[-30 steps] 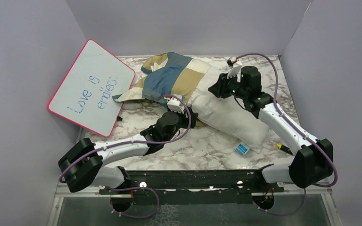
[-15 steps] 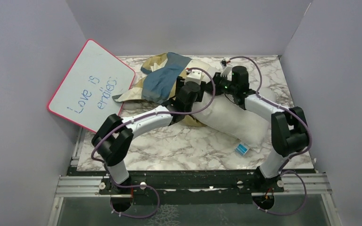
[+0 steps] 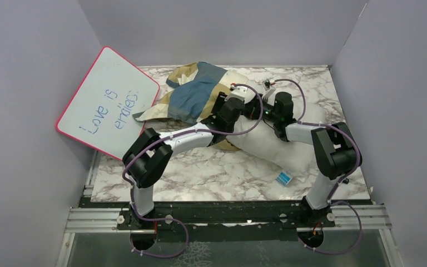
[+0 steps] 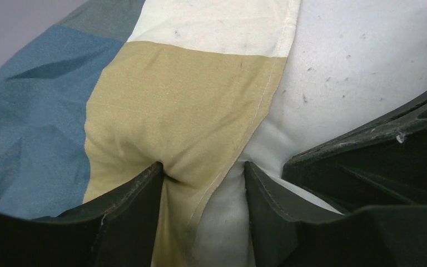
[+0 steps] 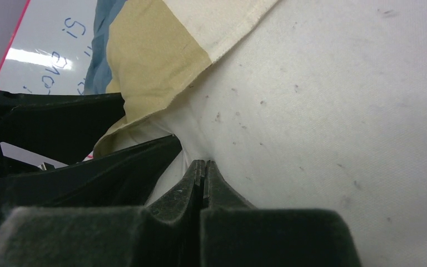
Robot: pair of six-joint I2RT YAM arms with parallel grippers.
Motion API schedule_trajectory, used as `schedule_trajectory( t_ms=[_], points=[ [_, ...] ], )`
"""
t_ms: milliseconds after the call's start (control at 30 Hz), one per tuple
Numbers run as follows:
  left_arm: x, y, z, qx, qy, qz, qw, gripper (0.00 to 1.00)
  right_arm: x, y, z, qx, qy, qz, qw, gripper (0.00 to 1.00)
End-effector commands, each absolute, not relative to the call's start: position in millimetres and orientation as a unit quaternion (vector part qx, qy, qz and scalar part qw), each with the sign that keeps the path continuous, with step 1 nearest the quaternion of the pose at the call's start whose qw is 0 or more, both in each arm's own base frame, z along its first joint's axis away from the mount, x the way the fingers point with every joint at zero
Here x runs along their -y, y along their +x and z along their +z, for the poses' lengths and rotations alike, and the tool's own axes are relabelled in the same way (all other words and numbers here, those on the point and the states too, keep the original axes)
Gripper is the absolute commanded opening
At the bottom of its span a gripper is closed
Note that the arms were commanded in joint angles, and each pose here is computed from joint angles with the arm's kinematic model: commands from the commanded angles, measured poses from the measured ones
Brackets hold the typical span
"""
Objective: Put the pillow into the pillowcase
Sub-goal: Stuff the pillow into the pillowcase.
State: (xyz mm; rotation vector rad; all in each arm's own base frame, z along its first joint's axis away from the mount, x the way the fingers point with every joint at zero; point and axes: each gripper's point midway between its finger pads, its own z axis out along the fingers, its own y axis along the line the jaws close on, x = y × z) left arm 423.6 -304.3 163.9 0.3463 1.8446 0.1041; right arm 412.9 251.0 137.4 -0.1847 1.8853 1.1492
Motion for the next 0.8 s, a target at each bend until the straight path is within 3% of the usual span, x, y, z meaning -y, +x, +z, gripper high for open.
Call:
schedule_trajectory(
  t_ms=[0, 133, 300, 433, 533, 600, 667, 733, 767],
  points=[
    [284.9, 438.5, 176.2, -0.775, 0.142, 0.122, 0.604, 0.57, -246.6, 382.7, 65.5, -0.819, -0.041, 0.453, 0.350, 0.00],
    [279.3, 444.4, 180.7, -0.768, 0.146, 0.163, 0.602, 0.69, -247.1, 381.0, 65.4, -0.816, -0.040, 0.458, 0.351, 0.00],
    [281.5, 454.3, 178.2, -0.770, 0.147, 0.178, 0.595, 0.70, -248.7, 380.3, 67.3, -0.814, -0.041, 0.461, 0.351, 0.00],
    [283.7, 466.9, 184.7, -0.768, 0.148, 0.189, 0.593, 0.57, -249.8, 379.3, 67.9, -0.814, -0.044, 0.461, 0.351, 0.00],
    [290.6, 470.5, 201.6, -0.764, 0.145, 0.171, 0.606, 0.38, -250.1, 378.6, 66.6, -0.814, -0.045, 0.460, 0.351, 0.00],
    [296.2, 470.5, 211.0, -0.765, 0.143, 0.151, 0.610, 0.31, -250.5, 378.5, 66.6, -0.814, -0.045, 0.461, 0.351, 0.00],
    [296.8, 470.8, 215.8, -0.769, 0.143, 0.146, 0.606, 0.39, -250.8, 378.0, 66.4, -0.814, -0.045, 0.462, 0.351, 0.00],
    [293.6, 472.9, 213.0, -0.777, 0.143, 0.151, 0.594, 0.56, -251.1, 378.2, 66.7, -0.813, -0.045, 0.463, 0.351, 0.00],
    [291.7, 473.8, 209.9, -0.782, 0.145, 0.155, 0.585, 0.59, -250.9, 377.9, 66.4, -0.813, -0.045, 0.463, 0.351, 0.00]
  ],
)
